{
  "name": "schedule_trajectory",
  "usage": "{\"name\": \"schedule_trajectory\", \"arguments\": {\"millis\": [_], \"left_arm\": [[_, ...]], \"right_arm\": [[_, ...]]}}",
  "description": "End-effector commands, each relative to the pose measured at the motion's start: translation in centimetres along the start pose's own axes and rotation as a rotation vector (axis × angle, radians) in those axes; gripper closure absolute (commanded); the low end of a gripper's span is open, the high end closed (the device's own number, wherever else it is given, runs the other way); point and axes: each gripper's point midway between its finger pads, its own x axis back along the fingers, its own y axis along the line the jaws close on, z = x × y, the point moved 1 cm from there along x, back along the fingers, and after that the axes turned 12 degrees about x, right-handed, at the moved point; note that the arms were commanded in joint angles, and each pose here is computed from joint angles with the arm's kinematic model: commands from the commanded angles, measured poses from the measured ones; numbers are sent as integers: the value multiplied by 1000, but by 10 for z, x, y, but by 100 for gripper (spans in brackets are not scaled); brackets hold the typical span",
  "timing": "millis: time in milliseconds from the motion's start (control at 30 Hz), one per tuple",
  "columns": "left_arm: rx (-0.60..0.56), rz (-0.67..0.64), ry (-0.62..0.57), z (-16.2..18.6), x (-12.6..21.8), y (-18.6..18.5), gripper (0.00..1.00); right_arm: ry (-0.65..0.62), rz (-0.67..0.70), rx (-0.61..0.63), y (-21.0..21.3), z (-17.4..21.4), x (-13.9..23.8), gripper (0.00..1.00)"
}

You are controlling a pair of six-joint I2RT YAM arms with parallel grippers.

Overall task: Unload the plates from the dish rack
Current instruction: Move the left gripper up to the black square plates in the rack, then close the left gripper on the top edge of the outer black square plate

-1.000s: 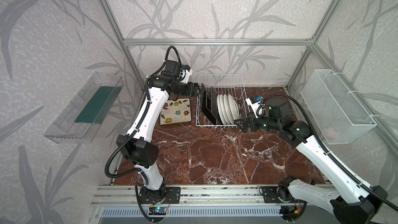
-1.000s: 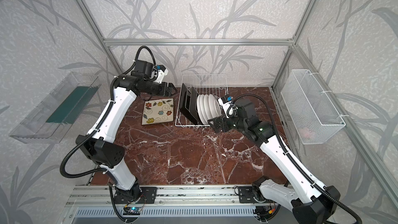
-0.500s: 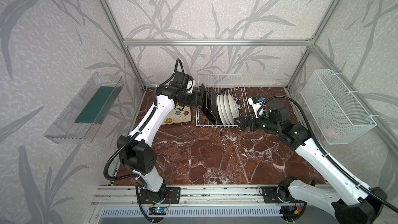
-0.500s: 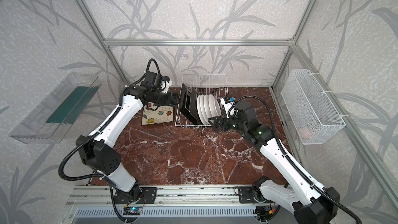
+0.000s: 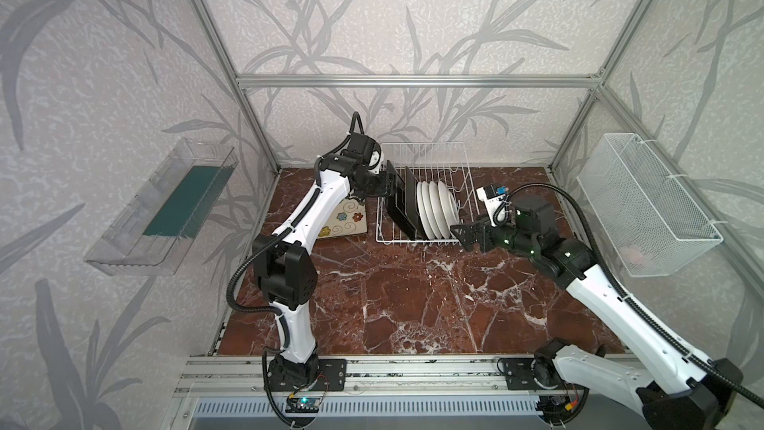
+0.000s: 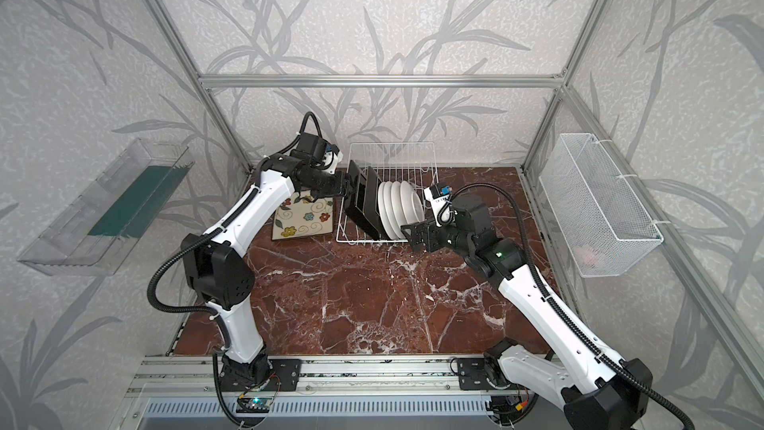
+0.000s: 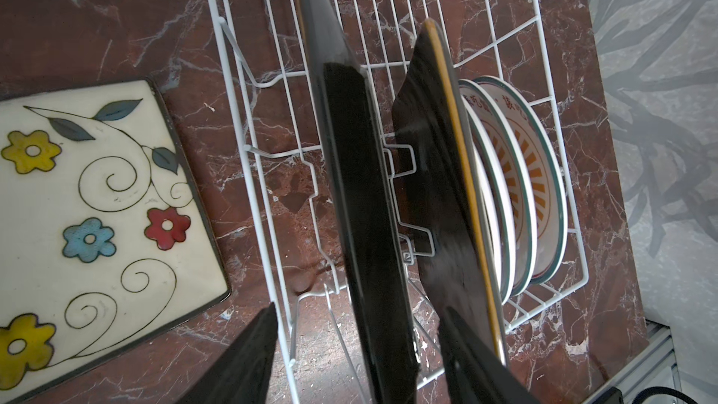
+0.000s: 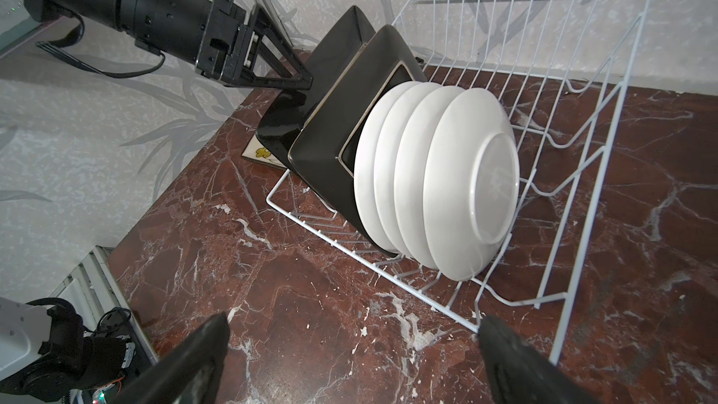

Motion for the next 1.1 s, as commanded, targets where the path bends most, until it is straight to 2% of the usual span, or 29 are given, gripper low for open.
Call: {"name": "schedule_trajectory", "arguments": {"millis": [0, 633, 867, 1067], "left_arm": [[5, 40, 26, 1, 2, -11, 35], [46, 15, 86, 9, -35, -5, 49], [49, 20, 86, 9, -39, -9, 58], [55, 13, 83, 11, -43, -9, 61]], "right_arm": [[-22, 12, 32, 0, -3, 2, 1], [-4, -13, 51, 3, -4, -2, 1], [-7, -8, 52, 3, -3, 1, 1], [-4, -7, 51, 3, -1, 1, 1]]}}
